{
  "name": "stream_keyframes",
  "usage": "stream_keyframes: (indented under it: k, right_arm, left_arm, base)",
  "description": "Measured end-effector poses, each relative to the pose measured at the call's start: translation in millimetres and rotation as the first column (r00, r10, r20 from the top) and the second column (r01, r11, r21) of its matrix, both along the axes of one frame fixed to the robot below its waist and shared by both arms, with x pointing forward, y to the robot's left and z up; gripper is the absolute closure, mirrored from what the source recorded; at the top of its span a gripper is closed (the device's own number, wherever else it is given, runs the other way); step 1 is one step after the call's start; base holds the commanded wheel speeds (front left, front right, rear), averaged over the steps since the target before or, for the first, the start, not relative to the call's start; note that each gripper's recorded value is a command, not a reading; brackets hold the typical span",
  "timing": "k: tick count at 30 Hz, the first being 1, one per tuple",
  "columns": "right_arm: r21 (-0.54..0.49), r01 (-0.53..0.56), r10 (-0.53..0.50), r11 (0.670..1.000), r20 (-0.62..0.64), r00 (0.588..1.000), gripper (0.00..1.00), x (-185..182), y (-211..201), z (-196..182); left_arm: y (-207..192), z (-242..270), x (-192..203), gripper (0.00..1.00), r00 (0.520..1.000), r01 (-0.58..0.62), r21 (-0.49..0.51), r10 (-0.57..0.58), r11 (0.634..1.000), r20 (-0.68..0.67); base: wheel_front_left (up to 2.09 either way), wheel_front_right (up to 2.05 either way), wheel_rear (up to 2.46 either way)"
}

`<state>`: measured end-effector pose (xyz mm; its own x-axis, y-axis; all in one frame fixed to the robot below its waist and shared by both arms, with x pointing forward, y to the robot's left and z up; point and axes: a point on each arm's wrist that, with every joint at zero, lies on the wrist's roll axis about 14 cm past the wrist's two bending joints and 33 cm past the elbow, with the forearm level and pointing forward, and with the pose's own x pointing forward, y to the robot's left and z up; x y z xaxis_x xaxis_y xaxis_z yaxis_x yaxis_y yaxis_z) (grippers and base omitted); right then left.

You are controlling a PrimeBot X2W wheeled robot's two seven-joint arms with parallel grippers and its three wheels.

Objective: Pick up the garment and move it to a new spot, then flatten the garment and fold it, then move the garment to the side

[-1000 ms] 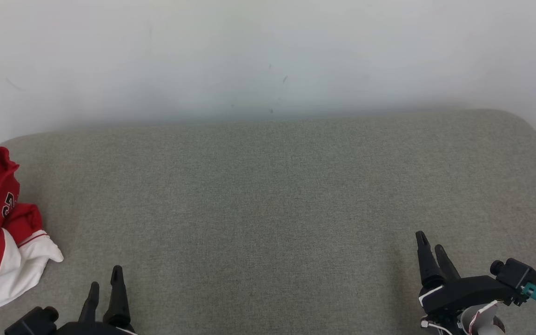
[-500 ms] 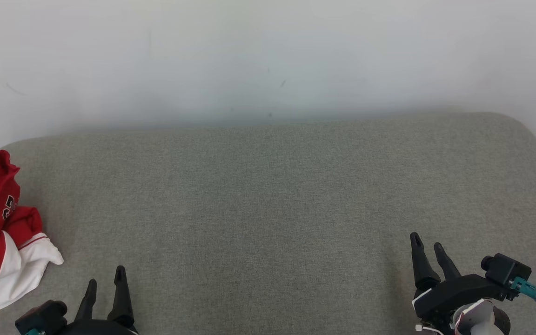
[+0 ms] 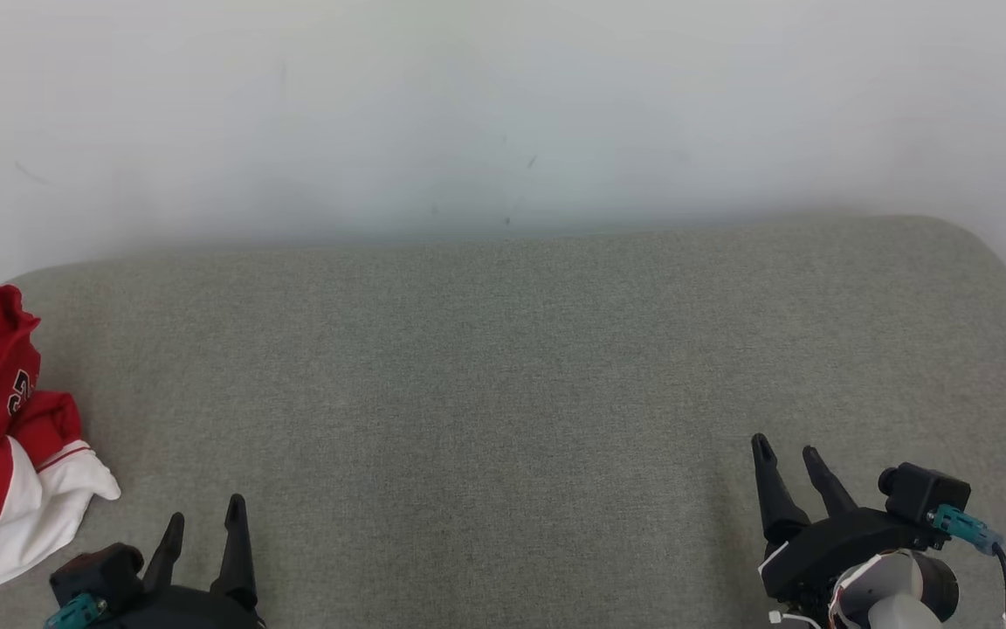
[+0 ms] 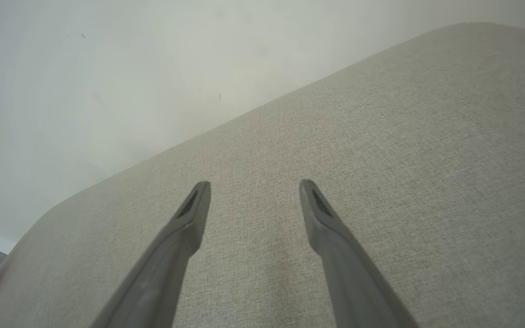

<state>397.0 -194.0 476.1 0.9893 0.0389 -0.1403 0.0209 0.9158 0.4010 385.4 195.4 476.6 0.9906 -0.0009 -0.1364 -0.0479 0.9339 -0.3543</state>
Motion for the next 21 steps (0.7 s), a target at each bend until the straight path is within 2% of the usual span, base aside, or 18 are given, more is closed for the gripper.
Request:
stream_keyframes:
  k: [21]
  right_arm:
    - [-0.210,-0.028,0.042,0.977,0.063,0.997,0.00,4.3,1.7,15.6]
  left_arm:
    - [1.5,17.8,-0.9,0.00,0.997,0.000,0.212,-0.017,0.977,0.081]
  base:
    - [0.00,0.00,0.00]
